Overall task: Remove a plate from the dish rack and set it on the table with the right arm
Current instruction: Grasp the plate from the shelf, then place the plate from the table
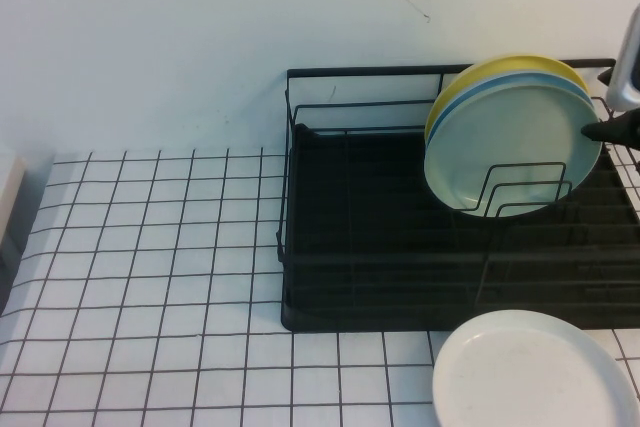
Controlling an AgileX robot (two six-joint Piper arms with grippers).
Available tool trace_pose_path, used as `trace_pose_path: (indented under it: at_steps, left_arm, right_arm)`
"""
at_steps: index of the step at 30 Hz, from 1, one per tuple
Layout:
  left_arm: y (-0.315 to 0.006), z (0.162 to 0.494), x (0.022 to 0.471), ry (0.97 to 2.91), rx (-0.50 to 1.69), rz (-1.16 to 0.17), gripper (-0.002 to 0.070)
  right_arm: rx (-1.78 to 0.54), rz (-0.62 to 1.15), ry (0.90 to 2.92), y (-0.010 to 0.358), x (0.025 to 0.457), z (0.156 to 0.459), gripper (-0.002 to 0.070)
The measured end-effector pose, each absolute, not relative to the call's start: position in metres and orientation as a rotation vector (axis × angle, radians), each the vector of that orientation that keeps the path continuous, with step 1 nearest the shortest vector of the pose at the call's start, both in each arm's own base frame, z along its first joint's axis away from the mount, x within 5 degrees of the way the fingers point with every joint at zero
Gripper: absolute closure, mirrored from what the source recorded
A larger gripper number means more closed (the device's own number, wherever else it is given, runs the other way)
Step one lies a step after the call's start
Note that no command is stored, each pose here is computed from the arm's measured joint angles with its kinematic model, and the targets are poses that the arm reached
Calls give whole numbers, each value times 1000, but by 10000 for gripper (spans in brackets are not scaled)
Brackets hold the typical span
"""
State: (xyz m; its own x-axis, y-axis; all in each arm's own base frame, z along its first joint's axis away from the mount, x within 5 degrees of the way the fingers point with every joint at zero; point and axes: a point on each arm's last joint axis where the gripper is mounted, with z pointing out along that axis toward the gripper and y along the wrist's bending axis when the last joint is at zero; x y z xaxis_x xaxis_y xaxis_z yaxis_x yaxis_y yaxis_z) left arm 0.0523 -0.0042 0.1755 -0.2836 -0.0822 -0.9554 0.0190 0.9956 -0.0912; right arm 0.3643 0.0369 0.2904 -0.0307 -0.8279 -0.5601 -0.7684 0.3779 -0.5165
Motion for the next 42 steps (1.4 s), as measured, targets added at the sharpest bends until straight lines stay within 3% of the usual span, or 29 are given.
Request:
trace_pose_path:
  at_steps: [13, 16, 20, 26, 31, 36, 42]
  left_arm:
    - [-4, 175, 52, 1856, -46, -98, 678]
    - [-4, 175, 52, 1856, -50, -101, 678]
    - [-4, 175, 52, 1856, -50, -101, 678]
    - [-4, 175, 52, 1856, -50, -101, 678]
    - [-4, 175, 52, 1856, -50, -101, 678]
    - [-4, 175, 52, 1856, -50, -101, 678]
    - [-4, 175, 52, 1856, -50, -101, 678]
  right_arm:
    - [-1449, -43, 1756, 41, 410, 250, 275]
    - [-1455, -49, 1732, 42, 415, 244, 353]
    - [-1456, -66, 1725, 41, 418, 240, 566]
    - [-1409, -43, 1725, 42, 418, 243, 576]
    - [-1340, -41, 1656, 46, 403, 282, 576]
    - [-1184, -48, 1566, 48, 367, 354, 577]
    - [-946, 271, 1784, 53, 295, 411, 577]
